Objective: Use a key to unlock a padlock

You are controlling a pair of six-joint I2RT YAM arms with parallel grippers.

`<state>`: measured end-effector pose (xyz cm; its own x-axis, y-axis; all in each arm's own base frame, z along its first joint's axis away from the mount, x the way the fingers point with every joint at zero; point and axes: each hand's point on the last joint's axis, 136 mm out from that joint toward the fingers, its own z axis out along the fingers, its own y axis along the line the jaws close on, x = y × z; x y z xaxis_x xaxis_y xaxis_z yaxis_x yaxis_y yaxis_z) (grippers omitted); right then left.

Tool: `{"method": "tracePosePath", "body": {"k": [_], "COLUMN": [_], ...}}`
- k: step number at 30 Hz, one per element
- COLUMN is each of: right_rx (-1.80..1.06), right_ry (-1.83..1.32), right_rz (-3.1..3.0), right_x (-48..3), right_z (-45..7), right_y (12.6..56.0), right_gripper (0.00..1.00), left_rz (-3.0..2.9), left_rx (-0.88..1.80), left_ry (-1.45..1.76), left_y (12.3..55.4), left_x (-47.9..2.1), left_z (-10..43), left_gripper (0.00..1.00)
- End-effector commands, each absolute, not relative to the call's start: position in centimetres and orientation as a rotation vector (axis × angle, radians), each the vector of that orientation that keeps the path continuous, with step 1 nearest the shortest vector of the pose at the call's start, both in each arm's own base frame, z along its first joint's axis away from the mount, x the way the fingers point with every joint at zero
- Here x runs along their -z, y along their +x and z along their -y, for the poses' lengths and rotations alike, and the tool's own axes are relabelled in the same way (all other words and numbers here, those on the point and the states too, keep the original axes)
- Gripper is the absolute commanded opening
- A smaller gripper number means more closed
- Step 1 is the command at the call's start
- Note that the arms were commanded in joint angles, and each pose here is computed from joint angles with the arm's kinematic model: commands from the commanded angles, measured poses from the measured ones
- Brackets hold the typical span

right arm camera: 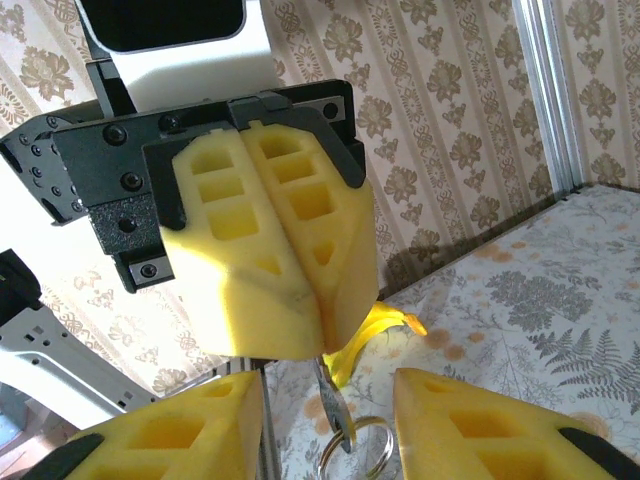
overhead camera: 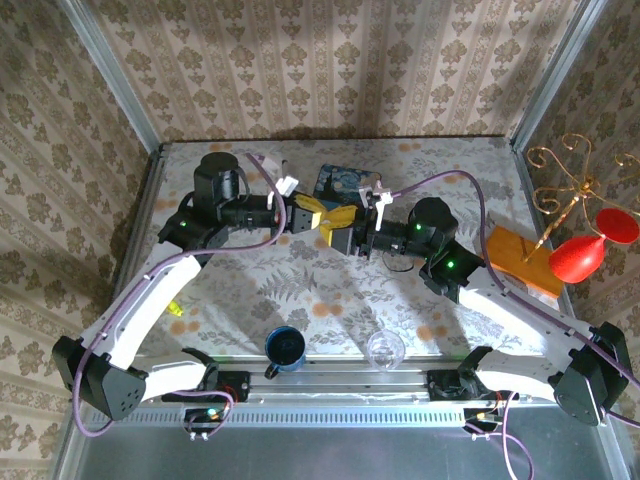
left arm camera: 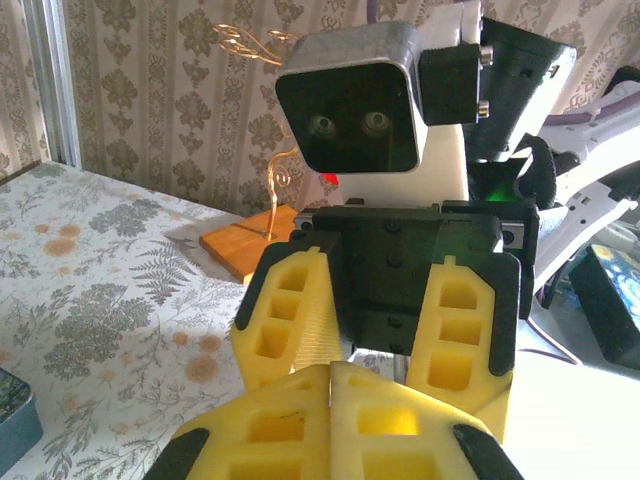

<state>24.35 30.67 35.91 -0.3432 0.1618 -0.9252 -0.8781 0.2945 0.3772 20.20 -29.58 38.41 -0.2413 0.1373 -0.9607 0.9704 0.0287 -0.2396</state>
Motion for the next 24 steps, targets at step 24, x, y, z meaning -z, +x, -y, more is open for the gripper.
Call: {"method": "tracePosePath", "body": {"k": [24], "right_rx": [-1.249], "right_ry": [-0.706], "right_rz": [-1.445], "right_x": [-38.2], "right_z": [-30.5], "right_y": [23.8], "right_gripper": [0.17], "left_rz": [-1.434], "left_rx": [1.379], "left_ry": [1.172], "left_y": [19.3], "left_x": [-40.1], "left_z": [29.2], "left_gripper": [0.00]}}
